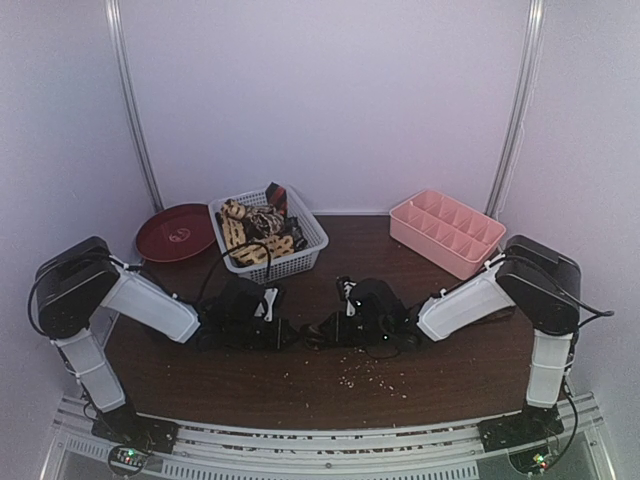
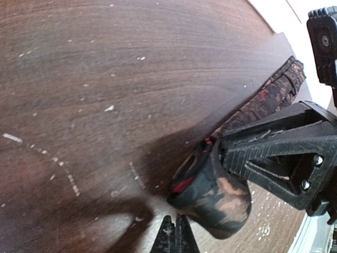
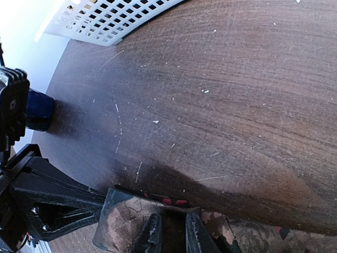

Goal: Roll the ties
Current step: Roll the tie at the center of the board.

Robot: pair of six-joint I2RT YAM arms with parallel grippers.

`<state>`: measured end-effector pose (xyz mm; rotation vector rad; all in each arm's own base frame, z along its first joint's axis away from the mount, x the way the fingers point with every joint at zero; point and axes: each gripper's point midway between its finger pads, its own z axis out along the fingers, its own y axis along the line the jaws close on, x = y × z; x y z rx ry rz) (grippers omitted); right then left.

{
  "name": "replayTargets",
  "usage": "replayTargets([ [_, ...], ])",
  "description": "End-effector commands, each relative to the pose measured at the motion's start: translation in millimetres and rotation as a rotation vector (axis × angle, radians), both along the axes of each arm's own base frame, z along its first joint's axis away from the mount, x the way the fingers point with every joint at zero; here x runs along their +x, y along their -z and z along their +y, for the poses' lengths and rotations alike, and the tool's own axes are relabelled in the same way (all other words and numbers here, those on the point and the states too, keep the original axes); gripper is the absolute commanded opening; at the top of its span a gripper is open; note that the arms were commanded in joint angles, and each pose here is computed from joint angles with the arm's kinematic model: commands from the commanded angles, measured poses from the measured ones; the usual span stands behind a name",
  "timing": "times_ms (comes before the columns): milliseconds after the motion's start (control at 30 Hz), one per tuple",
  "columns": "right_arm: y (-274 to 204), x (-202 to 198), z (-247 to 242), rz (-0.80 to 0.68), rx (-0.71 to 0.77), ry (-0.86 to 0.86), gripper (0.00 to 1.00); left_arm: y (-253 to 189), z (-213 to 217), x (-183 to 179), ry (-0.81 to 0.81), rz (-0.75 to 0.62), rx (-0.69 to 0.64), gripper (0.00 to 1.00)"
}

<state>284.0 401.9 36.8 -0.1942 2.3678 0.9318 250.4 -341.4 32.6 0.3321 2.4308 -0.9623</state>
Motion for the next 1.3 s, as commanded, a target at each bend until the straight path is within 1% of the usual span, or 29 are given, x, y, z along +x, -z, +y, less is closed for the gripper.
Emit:
replayTargets([
  [0,21.6,-6.9,-4.6,0.041,-0.040,0.001,0.18,-1.4,14.2,-2.6,-0.033,-0.021,0.042,0.00],
  [100,21.3,-7.8,-6.8,0.039,-0.038,0.005,0.17,4.3,20.5,-9.0,-0.032,-0.005,0.069,0.00],
  [267,16.9,-7.9,-5.8,0.040,-0.021,0.007,0.17,5.5,6.4,-21.5,0.007,0.020,0.013,0.00],
  [567,18.1,-20.5,5.3,0.102,0.080,-0.021,0.17,15.2,-6.6,-20.8,0.031,0.028,-0.022,0.00],
  [767,17.3,-20.5,2.0,0.098,0.084,-0.010,0.17,21.8,-8.3,-19.1,0.022,0.027,-0.038,0.00],
  [1067,13.4,-21.8,1.3,0.088,0.094,-0.014,0.16,-7.3,-25.5,-11.4,0.052,-0.031,-0.118,0.00],
  [1267,9.7,-21.6,-1.6,0.060,0.090,-0.021,0.16,-16.3,-32.9,-4.6,0.065,-0.057,-0.111,0.00],
])
